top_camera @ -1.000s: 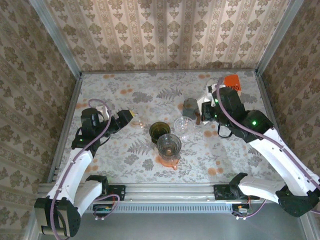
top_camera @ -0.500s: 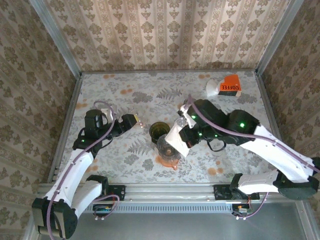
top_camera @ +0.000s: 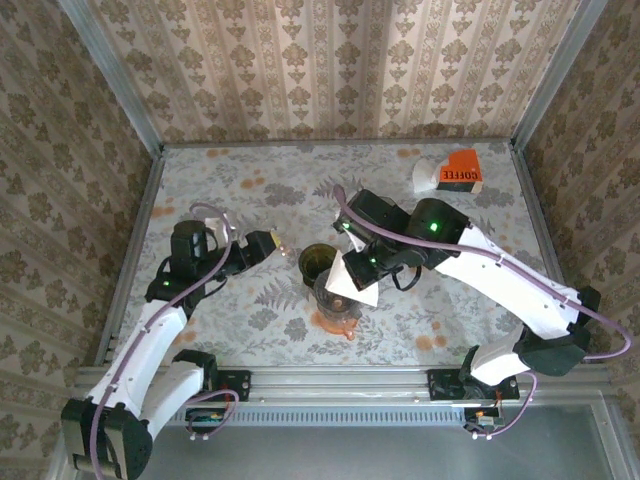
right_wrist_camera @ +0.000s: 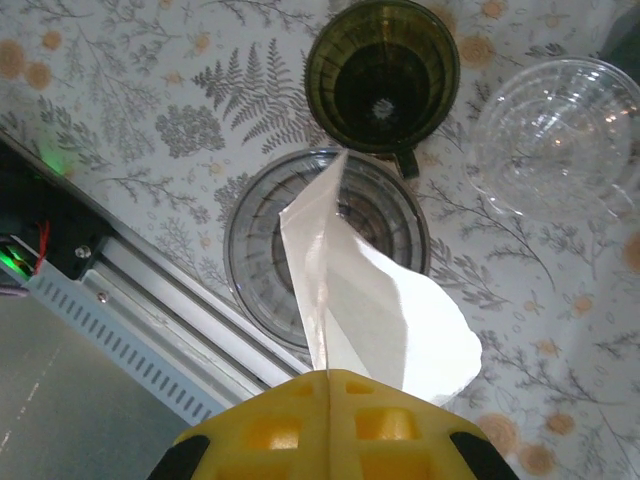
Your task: Place the coffee filter in the dripper
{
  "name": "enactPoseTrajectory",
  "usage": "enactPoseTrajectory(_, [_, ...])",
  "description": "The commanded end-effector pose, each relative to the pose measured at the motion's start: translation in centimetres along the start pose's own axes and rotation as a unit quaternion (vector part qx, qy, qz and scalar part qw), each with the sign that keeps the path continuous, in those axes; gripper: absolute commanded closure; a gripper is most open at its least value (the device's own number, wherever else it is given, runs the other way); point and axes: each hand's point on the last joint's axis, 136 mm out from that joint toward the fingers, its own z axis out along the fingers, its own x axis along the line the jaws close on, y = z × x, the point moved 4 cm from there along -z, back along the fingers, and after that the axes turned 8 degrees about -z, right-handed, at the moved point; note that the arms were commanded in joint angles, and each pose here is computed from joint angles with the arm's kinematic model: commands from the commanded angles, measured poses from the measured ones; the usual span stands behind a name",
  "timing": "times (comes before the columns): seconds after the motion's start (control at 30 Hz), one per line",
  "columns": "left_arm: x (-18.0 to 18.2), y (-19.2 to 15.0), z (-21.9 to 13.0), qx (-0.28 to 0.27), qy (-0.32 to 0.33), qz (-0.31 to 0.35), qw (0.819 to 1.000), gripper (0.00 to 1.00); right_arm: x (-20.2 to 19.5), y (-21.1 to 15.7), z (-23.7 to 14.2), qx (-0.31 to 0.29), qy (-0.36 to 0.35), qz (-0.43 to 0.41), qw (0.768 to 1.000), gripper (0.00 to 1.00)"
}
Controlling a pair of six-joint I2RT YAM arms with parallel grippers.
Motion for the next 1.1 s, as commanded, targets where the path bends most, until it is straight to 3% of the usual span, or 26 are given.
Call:
enactPoseTrajectory(0.0, [-0.4,-0.4,0.2,0.009,-0.014,0.015,1.000,0.11,-0.6,-1.3,-0.4,0.038,-0.037,-0.005,0.999,1.00])
enactPoseTrajectory(0.33, [-0.3,-0.9,0.6,0.020,-0.017,0.015,1.000,0.11,0.8,-0.6,2.2,0.080,-0.060,-0.043,0.994,1.00])
enactPoseTrajectory(1.07, [-0.9,-1.5,0.8,0.037,-0.033,0.018,0.999,0.12,3.4,-0.8,8.7,0.109,-0.006,-0.045,0.993,1.00])
